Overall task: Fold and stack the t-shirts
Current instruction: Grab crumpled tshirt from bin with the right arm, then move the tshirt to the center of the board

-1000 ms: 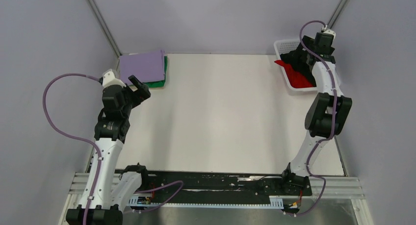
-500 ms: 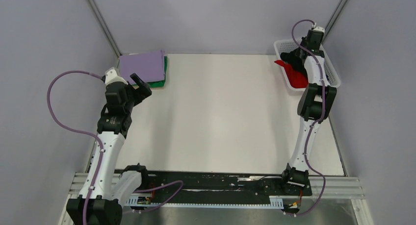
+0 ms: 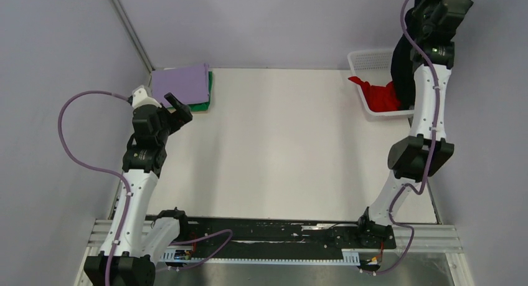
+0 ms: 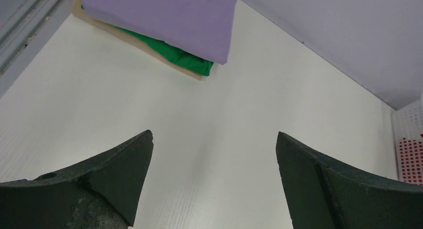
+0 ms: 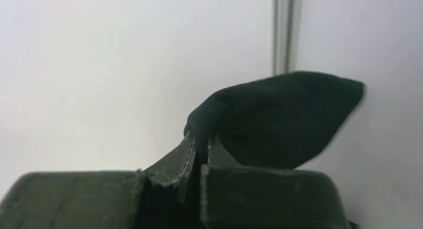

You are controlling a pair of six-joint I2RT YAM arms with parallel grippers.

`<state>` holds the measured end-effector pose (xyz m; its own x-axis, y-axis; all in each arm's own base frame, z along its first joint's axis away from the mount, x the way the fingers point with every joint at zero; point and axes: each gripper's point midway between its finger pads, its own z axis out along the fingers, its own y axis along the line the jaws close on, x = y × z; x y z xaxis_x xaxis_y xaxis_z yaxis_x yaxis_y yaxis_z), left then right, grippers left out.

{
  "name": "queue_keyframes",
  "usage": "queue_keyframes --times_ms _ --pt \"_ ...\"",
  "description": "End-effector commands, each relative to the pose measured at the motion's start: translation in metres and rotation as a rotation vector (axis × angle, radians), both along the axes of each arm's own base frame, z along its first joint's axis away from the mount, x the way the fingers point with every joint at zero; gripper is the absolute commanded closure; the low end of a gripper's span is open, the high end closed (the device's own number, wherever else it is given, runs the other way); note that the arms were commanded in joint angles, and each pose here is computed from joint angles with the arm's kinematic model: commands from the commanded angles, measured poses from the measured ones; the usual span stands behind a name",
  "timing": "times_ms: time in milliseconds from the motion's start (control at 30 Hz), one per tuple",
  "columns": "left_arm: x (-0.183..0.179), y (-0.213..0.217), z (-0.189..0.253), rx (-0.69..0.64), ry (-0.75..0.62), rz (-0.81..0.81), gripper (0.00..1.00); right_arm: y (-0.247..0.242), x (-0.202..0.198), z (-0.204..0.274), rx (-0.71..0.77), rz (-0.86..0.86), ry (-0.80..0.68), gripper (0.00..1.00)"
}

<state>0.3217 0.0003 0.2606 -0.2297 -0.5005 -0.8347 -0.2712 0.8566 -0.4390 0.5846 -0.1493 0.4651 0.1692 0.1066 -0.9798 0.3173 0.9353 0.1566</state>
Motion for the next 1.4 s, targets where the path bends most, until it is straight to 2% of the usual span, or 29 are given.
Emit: queue_keyframes --times_ms 0,200,400,533,633,733,833,967,1067,1100,1167,1200,1233,1300,1333,1367 --pt "-0.001 -0.005 0.016 -0.034 -0.062 -0.015 0.0 0.078 -0.076 0.138 -0.053 0.313 -0.316 1.0" --pt "-0.001 -0.017 0.016 -0.075 -0.056 -0.069 0.0 0.175 -0.142 0.188 0.011 0.739 -0.406 1.0" --pt "-0.003 -0.028 0.018 -0.109 -0.045 -0.12 0.0 0.295 -0.205 0.202 0.007 1.158 -0.414 1.0" --pt "-0.008 -0.028 0.015 -0.125 -0.021 -0.112 0.0 0.353 -0.247 0.209 -0.023 1.323 -0.472 1.0" --pt "-0.014 -0.028 0.012 -0.136 -0.002 -0.106 0.0 0.378 -0.257 0.2 0.004 1.37 -0.461 1.0" --pt "-0.02 -0.027 0.012 -0.137 0.018 -0.096 0.0 0.375 -0.24 0.178 0.112 1.292 -0.393 1.0" --pt "-0.028 -0.026 0.006 -0.144 0.057 -0.085 0.0 0.354 -0.202 0.127 0.25 1.085 -0.275 1.0" --pt "-0.032 -0.031 -0.006 -0.162 0.105 -0.102 0.0 0.304 -0.166 -0.021 0.424 0.684 0.024 1.0" --pt "-0.038 -0.035 -0.026 -0.173 0.181 -0.122 0.0 0.248 -0.183 -0.145 0.483 0.363 0.24 1.0" --pt "-0.039 -0.037 -0.034 -0.176 0.212 -0.132 0.0 0.229 -0.196 -0.185 0.498 0.267 0.32 0.97" --pt "-0.044 -0.04 -0.053 -0.184 0.283 -0.143 0.0 0.196 -0.22 -0.242 0.515 0.141 0.436 0.79" --pt "-0.047 -0.041 -0.063 -0.188 0.328 -0.146 0.0 0.182 -0.232 -0.262 0.514 0.093 0.492 0.62" --pt "-0.05 -0.043 -0.072 -0.191 0.358 -0.154 0.0 0.169 -0.243 -0.275 0.509 0.05 0.537 0.4" --pt "-0.055 -0.043 -0.092 -0.2 0.436 -0.15 0.0 0.149 -0.259 -0.285 0.472 -0.03 0.585 0.17" --pt "-0.058 -0.044 -0.102 -0.205 0.476 -0.147 0.0 0.143 -0.262 -0.283 0.445 -0.052 0.582 0.03" --pt "-0.061 -0.044 -0.111 -0.212 0.504 -0.14 0.0 0.14 -0.262 -0.281 0.416 -0.057 0.583 0.0"
